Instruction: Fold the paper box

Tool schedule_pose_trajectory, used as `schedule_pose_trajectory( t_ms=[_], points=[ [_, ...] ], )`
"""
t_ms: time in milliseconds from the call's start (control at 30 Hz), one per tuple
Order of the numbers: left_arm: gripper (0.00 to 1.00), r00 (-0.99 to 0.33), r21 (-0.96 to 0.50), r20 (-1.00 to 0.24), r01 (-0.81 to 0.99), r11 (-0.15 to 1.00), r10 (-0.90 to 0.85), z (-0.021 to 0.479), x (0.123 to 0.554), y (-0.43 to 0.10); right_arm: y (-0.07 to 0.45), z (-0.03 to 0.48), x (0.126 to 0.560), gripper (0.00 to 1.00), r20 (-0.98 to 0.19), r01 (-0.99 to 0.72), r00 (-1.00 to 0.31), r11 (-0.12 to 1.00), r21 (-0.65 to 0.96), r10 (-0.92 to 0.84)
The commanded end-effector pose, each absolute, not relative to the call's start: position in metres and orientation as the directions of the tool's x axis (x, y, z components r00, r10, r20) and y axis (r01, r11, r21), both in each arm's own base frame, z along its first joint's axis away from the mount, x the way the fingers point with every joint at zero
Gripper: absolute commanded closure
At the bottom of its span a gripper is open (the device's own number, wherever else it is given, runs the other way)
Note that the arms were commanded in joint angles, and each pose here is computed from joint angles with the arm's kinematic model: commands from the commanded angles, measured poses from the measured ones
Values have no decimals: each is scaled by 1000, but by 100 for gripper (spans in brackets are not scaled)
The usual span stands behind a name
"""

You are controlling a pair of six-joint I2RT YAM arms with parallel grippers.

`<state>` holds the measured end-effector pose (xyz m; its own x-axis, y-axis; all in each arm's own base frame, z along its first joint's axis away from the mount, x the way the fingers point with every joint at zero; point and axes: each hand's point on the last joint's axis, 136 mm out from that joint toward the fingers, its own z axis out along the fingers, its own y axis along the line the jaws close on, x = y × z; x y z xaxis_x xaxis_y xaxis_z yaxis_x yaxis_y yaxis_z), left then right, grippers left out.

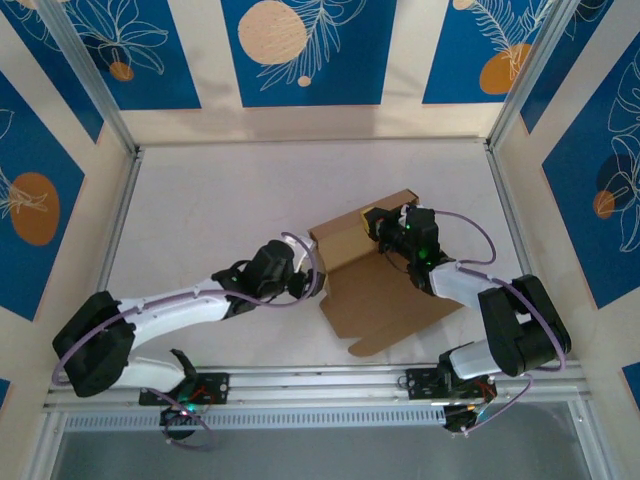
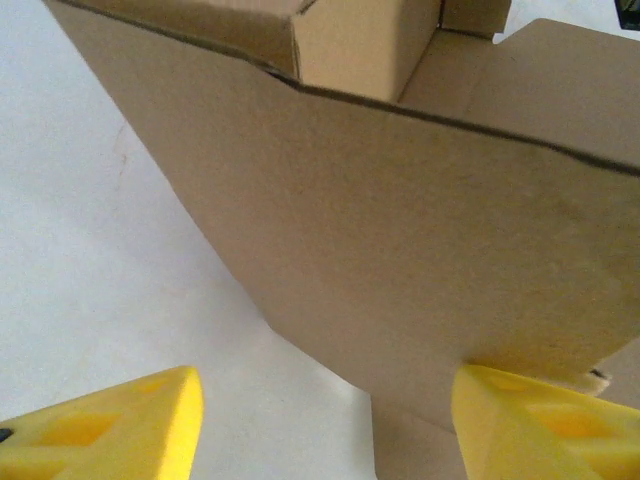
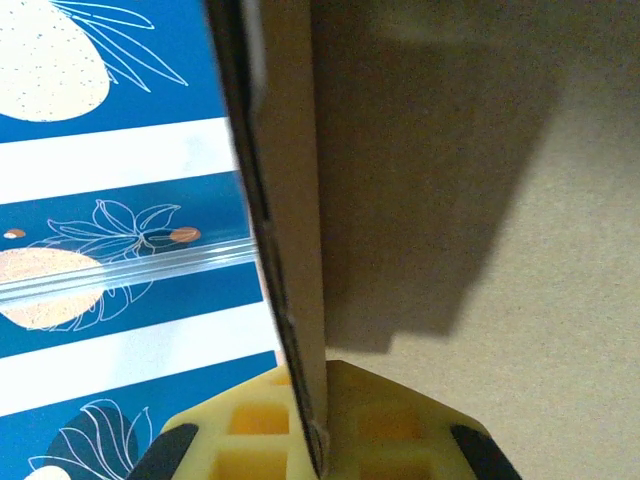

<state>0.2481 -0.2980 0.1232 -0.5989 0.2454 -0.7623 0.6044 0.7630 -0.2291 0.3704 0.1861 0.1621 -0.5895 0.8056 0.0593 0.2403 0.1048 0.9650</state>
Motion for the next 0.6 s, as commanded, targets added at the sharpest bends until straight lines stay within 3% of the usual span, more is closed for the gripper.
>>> schedule_pose_trajectory(
  t_ms=[0,567],
  points=[
    [32,-518,-171,-825,609,774,225,140,268,-310,192,139,353,100,102,308,-625,125,943,774],
    [26,-409,42,-856,555,831,316,126,309,-311,202,145,328,100,114,266,-704,112,957,701]
  ],
)
